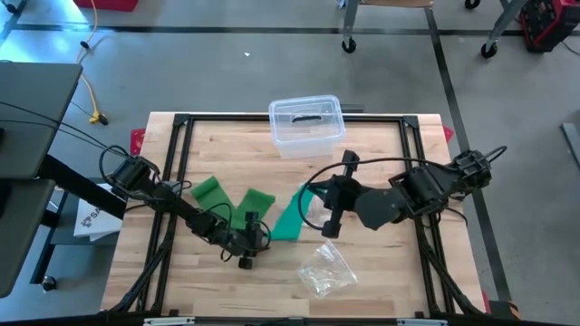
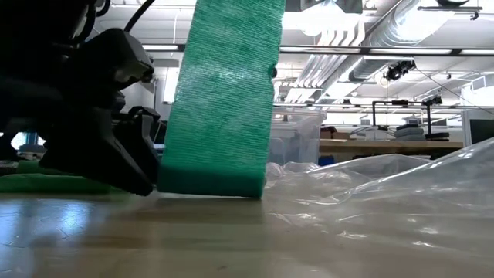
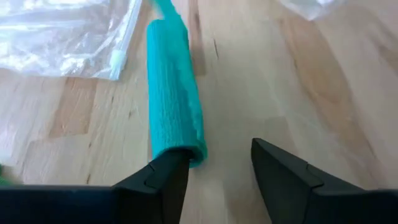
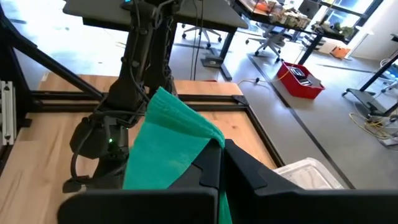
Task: Roll bandage
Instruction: Roll the blue bandage
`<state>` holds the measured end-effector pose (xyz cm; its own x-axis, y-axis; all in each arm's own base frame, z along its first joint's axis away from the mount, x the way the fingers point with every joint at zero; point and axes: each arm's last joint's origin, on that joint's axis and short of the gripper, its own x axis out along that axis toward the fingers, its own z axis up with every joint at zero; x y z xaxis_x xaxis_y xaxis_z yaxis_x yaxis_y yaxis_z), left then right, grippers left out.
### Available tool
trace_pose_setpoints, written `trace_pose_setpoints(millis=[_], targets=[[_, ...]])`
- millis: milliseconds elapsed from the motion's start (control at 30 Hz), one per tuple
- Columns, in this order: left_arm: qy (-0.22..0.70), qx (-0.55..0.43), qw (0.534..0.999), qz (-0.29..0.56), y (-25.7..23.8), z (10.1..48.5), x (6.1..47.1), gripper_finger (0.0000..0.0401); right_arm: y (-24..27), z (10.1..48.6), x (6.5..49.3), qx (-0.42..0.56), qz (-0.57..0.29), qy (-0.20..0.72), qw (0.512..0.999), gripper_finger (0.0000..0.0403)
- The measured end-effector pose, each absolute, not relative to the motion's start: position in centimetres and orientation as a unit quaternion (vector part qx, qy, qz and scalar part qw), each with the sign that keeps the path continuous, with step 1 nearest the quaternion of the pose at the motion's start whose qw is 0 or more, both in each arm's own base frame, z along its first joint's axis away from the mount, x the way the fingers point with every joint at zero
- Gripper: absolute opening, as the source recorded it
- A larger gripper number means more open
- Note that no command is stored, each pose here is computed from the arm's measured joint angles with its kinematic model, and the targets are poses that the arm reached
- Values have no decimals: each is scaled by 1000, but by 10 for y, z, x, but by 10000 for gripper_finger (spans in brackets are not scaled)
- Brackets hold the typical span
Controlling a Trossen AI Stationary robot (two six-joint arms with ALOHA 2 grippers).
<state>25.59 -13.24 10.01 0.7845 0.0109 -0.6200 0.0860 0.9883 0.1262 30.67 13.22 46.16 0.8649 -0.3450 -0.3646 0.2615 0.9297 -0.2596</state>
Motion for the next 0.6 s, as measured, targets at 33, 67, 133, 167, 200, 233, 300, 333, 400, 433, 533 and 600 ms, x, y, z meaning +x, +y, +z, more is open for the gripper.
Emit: trace_pose_setpoints(millis=[33, 67, 133, 167, 200, 233, 300, 333, 400, 433, 533, 600], targets=[[325, 76, 943, -11, -132, 100, 256, 159, 132, 462, 307, -100, -158, 206, 960, 0], [322, 77, 944, 0, -131, 100, 256, 155, 132, 462, 307, -100, -158, 206, 960, 0], [314, 79, 946, 21, -130, 101, 257, 148, 132, 462, 307, -100, -158, 206, 960, 0], [309, 80, 947, 30, -130, 102, 257, 144, 132, 462, 307, -100, -158, 206, 960, 0], [304, 83, 948, 35, -130, 102, 258, 141, 132, 462, 307, -100, -158, 206, 960, 0], [298, 82, 950, 38, -130, 103, 258, 137, 132, 462, 307, -100, -158, 206, 961, 0], [284, 78, 954, 49, -130, 104, 260, 129, 132, 462, 307, -98, -159, 206, 961, 0], [281, 78, 955, 54, -130, 103, 261, 124, 132, 462, 307, -95, -159, 206, 961, 0], [278, 77, 955, 63, -129, 98, 264, 111, 132, 462, 307, -93, -159, 205, 961, 0], [277, 75, 956, 66, -127, 95, 266, 103, 132, 462, 307, -93, -159, 205, 961, 0], [277, 69, 956, 75, -125, 84, 270, 80, 134, 462, 306, -91, -156, 205, 962, 0], [274, 67, 956, 81, -123, 77, 272, 71, 134, 462, 306, -90, -155, 205, 962, 0]])
